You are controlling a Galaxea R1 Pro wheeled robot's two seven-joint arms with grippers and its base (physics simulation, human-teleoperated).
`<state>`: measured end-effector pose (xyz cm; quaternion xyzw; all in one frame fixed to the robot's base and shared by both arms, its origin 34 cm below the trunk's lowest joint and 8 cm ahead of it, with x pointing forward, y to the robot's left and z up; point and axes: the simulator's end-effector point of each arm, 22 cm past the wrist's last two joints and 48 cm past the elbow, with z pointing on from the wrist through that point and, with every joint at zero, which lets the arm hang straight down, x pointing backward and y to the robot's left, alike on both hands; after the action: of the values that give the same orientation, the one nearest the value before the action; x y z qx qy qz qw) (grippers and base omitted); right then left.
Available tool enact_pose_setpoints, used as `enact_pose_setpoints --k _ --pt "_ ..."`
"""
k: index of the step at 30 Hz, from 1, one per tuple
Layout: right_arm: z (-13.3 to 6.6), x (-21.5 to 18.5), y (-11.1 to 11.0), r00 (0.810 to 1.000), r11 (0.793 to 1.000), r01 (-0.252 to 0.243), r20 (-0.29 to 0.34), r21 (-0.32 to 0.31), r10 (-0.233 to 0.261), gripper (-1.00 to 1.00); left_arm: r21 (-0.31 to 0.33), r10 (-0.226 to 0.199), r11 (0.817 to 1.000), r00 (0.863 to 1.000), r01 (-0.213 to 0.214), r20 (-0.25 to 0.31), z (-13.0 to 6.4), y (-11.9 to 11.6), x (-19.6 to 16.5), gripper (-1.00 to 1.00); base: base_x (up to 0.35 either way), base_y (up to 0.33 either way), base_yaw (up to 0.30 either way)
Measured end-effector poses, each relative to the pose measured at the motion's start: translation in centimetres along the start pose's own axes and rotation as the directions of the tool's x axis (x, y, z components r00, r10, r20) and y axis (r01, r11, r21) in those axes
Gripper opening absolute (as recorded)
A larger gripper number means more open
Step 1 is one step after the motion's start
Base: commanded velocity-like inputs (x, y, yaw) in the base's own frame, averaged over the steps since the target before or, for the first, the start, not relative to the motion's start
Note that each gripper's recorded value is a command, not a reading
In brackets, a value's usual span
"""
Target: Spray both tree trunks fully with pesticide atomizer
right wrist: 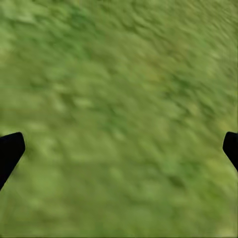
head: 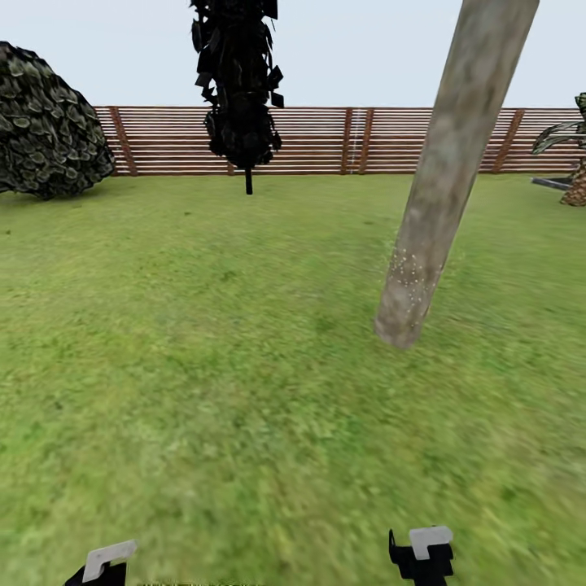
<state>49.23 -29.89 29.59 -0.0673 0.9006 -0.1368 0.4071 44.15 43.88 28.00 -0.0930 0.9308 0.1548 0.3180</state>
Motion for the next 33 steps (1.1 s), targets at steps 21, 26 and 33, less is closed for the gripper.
enact_pose_setpoints --k 21,26,33 --pt "-0.12 -0.15 0.74 1.0 1.0 -0.007 0.0 -0.008 0.007 1.0 0.001 -0.001 1.0 1.0 0.001 0.0 -0.01 -0.1 0.0 -1.0 0.0 0.0 0.281" --pt "-0.12 -0.15 0.73 1.0 1.0 -0.007 0.0 -0.007 0.007 1.0 0.001 -0.001 1.0 1.0 0.001 0.002 -0.01 -0.11 -0.03 -1.0 -0.013 0.0 0.281" --pt "-0.11 -0.17 0.73 1.0 1.0 -0.007 0.001 -0.007 0.007 1.0 0.0 0.0 1.0 1.0 0.0 0.002 0.0 0.02 -0.05 -1.0 -0.142 0.053 0.281"
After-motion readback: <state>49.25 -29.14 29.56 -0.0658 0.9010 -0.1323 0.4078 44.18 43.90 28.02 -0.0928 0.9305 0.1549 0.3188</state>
